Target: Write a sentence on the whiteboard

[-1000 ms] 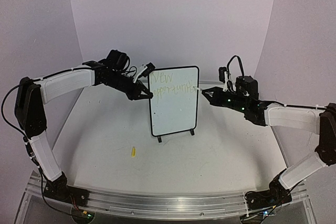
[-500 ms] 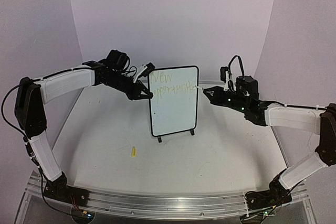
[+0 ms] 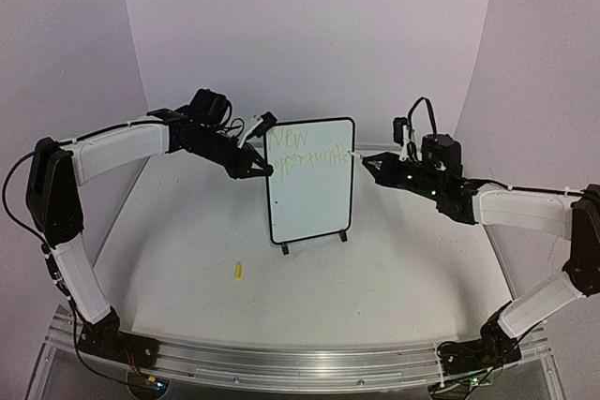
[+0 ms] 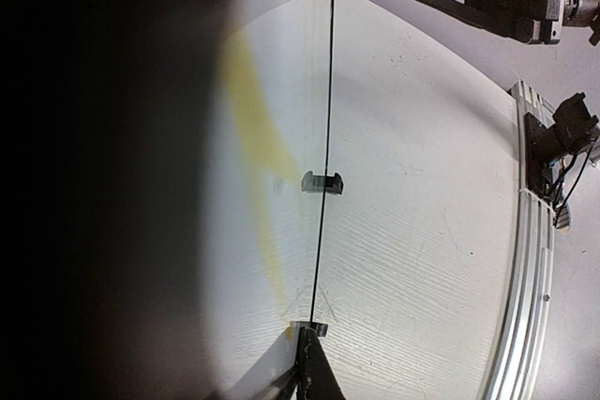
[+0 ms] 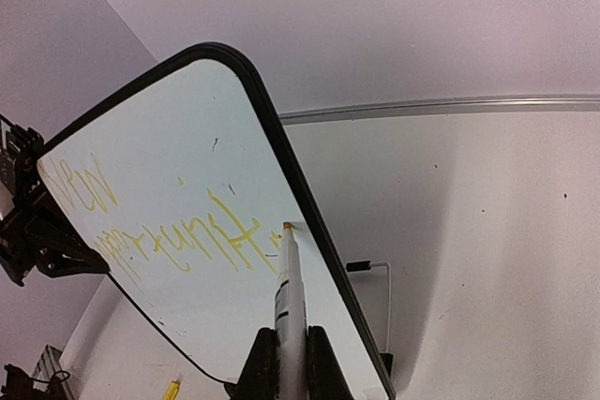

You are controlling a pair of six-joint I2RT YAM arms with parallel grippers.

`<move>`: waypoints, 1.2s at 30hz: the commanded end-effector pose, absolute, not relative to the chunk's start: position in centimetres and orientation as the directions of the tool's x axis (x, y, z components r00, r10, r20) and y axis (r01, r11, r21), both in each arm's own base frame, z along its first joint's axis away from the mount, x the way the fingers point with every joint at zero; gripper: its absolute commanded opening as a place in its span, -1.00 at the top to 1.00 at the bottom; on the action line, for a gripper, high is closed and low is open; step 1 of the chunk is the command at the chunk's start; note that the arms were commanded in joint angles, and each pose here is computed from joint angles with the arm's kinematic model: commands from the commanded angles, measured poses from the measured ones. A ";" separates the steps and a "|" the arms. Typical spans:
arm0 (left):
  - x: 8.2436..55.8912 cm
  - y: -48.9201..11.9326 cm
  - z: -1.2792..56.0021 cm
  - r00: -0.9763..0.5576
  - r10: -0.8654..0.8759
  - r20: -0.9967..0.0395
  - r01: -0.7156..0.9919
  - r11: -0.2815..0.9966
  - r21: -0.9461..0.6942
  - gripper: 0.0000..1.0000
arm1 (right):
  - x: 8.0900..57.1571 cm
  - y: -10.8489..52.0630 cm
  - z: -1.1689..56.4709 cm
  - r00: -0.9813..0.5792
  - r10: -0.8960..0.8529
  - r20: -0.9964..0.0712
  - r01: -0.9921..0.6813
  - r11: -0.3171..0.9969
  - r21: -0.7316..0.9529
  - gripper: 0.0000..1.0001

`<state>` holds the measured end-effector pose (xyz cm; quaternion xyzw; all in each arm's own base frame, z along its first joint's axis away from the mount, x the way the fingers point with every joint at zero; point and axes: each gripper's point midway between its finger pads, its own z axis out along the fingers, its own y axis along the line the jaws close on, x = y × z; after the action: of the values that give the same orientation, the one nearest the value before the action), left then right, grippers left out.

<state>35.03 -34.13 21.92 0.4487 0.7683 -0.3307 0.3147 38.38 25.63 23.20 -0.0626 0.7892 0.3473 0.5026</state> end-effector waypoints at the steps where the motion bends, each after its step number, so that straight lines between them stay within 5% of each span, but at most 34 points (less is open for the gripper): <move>1: 34.6 -32.6 20.2 -0.398 0.555 -0.731 0.893 0.417 -0.169 1.00 | 39.2 26.4 25.1 -0.445 0.269 -0.854 -0.489 0.726 0.483 1.00; 21: 34.6 -32.7 20.2 -0.399 0.556 -0.729 0.893 0.417 -0.170 1.00 | 38.4 25.4 21.6 -0.503 0.263 -0.823 -0.425 0.754 0.500 1.00; 36: 34.6 -32.7 20.2 -0.398 0.555 -0.730 0.893 0.417 -0.170 1.00 | 38.2 24.6 24.2 -0.448 0.295 -0.844 -0.427 0.758 0.492 1.00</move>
<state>35.04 -34.10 21.88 0.4437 0.7718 -0.3316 0.3122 38.10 25.31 21.38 -0.0537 0.7991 0.3433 0.4906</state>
